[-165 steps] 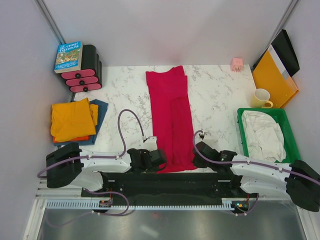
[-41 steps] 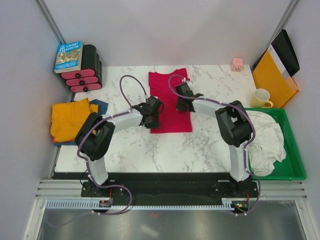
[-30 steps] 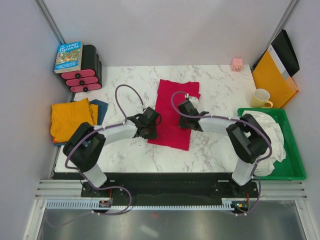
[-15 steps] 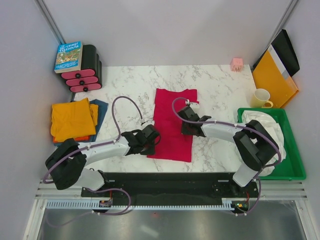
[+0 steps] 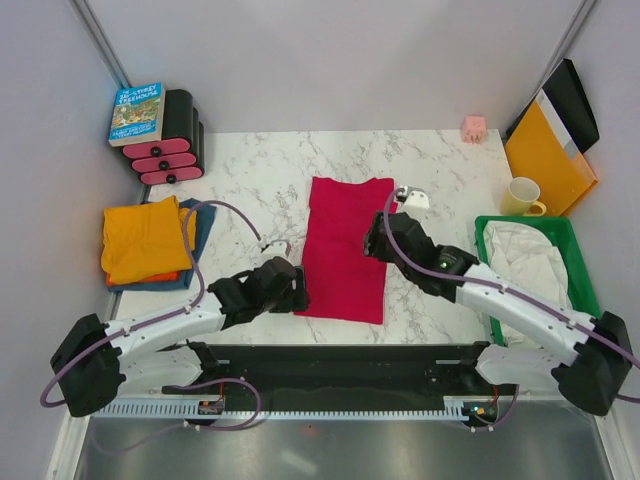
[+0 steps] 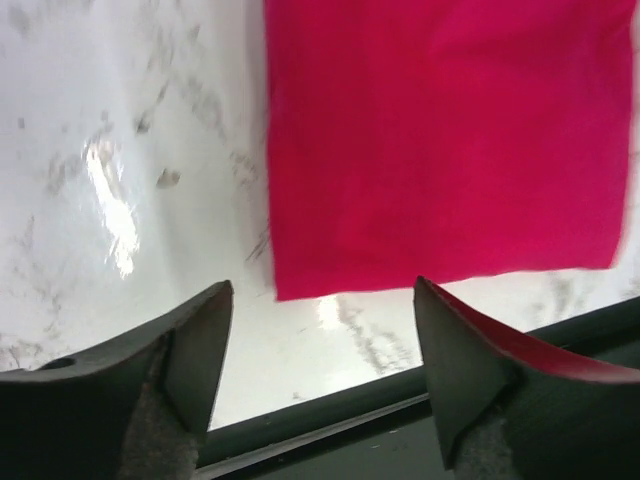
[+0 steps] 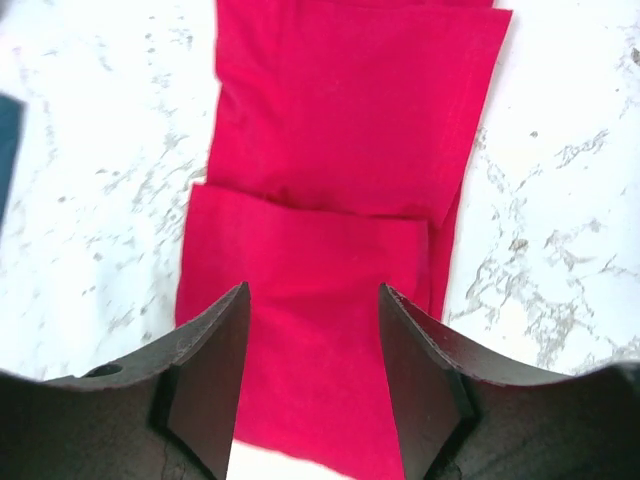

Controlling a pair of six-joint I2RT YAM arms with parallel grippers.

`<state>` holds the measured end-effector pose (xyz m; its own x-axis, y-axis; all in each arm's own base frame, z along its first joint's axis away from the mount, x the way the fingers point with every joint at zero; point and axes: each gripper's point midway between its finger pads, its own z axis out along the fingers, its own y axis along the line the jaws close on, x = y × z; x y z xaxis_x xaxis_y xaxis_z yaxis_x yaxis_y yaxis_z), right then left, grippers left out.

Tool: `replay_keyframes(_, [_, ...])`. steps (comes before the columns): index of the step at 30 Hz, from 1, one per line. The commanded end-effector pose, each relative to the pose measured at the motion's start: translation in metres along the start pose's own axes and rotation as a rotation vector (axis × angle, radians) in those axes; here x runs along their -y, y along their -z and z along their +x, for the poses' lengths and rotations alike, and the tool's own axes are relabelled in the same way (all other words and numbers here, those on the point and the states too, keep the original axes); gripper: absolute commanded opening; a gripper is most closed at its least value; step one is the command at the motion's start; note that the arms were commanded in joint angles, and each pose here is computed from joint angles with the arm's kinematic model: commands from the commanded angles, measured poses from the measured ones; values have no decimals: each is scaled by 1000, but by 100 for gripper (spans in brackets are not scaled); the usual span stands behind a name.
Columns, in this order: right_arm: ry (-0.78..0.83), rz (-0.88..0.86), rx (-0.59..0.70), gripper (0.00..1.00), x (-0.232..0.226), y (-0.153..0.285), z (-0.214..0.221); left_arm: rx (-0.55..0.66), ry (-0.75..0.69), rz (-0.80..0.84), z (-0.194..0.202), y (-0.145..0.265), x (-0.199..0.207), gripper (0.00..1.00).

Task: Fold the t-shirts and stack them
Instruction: Grab one side of the 2/3 rectangular tshirt with both arms

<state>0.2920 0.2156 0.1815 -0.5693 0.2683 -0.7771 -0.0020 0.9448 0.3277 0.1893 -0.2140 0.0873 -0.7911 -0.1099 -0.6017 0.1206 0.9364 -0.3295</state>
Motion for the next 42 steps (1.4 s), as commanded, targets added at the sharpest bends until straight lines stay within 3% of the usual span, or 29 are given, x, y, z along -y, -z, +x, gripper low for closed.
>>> replay_keyframes(1, [19, 59, 7, 60, 24, 28, 25, -79, 55, -15, 40, -15, -19, 72])
replay_keyframes(4, [5, 60, 16, 60, 31, 44, 29, -77, 73, -36, 48, -18, -29, 64])
replay_keyframes(9, [-12, 73, 36, 60, 42, 59, 31, -76, 72, -43, 53, -23, -33, 59])
replay_keyframes(22, [-34, 90, 2, 58, 54, 68, 54, -81, 64, -26, 50, -33, -22, 56])
replay_keyframes(29, [-52, 97, -2, 58, 60, 71, 58, -187, 31, -160, 72, -43, -44, 42])
replay_keyframes(31, [-53, 97, -7, 58, 61, 72, 59, -200, 27, -166, 76, -45, -45, 35])
replay_keyframes(35, [-54, 105, -30, 58, 64, 72, 68, -228, 20, -183, 82, -47, -48, 12])
replay_keyframes(38, [-59, 99, -66, 57, 66, 72, 81, -235, 24, -184, 86, -46, -50, 2])
replay_keyframes(42, [-63, 74, -178, 59, 63, 68, 121, -218, 28, -168, 85, -44, -49, 2])
